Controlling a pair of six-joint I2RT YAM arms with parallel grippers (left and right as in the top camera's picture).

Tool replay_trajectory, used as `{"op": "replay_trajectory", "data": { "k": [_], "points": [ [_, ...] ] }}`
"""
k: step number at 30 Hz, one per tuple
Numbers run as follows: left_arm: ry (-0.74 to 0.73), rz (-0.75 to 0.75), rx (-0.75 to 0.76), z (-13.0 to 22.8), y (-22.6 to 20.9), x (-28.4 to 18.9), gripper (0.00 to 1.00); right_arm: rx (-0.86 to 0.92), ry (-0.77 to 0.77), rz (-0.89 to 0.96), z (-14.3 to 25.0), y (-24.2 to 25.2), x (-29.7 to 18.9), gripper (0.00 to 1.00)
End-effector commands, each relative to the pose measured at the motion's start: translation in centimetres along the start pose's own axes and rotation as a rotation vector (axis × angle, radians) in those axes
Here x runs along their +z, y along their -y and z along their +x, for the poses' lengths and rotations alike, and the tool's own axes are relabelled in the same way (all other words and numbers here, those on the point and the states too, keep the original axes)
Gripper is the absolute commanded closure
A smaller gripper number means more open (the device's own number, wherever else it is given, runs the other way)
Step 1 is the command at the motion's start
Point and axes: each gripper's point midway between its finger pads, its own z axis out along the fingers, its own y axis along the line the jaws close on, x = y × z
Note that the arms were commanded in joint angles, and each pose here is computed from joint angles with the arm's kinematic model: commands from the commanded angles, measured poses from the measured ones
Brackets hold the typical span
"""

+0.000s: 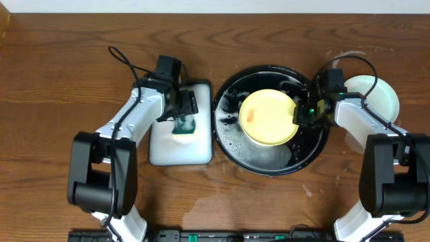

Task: Clean dirty plates on tray and stack at the side
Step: 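Grip the yellow plate rim and drag it to tray center, then press and rub the sponge in the foam tray with the left gripper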

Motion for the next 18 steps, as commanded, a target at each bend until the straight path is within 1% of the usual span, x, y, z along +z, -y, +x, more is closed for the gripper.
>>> {"op": "replay_trajectory", "data": {
  "k": [1,4,5,6,7,9,15,18],
  "points": [
    [-0.054,-0.054,0.028,1.3,-0.8,2.2,0.21,-0.006,-0.031,0.006,0.5,0.3,1.0,0.99],
    [-0.069,-0.060,0.029,1.6,-0.9,2.7,0.22,-0.006,-0.031,0.007,0.5,0.3,1.0,0.99],
    [-0.069,-0.061,0.029,1.6,-0.9,2.7,0.26,-0.006,-0.031,0.007,0.5,0.3,1.0,0.99],
    [-0.067,-0.062,0.030,1.6,-0.9,2.7,0.35,-0.006,-0.032,0.007,0.5,0.3,1.0,0.99],
    [-0.066,-0.062,0.029,1.5,-0.9,2.6,0.42,-0.006,-0.031,0.007,0.5,0.3,1.0,0.99],
    [-0.064,-0.061,0.029,1.5,-0.9,2.6,0.49,-0.006,-0.031,0.007,0.5,0.3,1.0,0.99],
    [-0.049,-0.054,0.031,1.1,-0.7,2.1,0.54,-0.006,-0.031,0.007,0.5,0.3,1.0,0.99],
    [-0.039,-0.050,0.032,0.9,-0.5,1.6,0.54,-0.006,-0.031,0.007,0.5,0.3,1.0,0.99]
  ]
}}
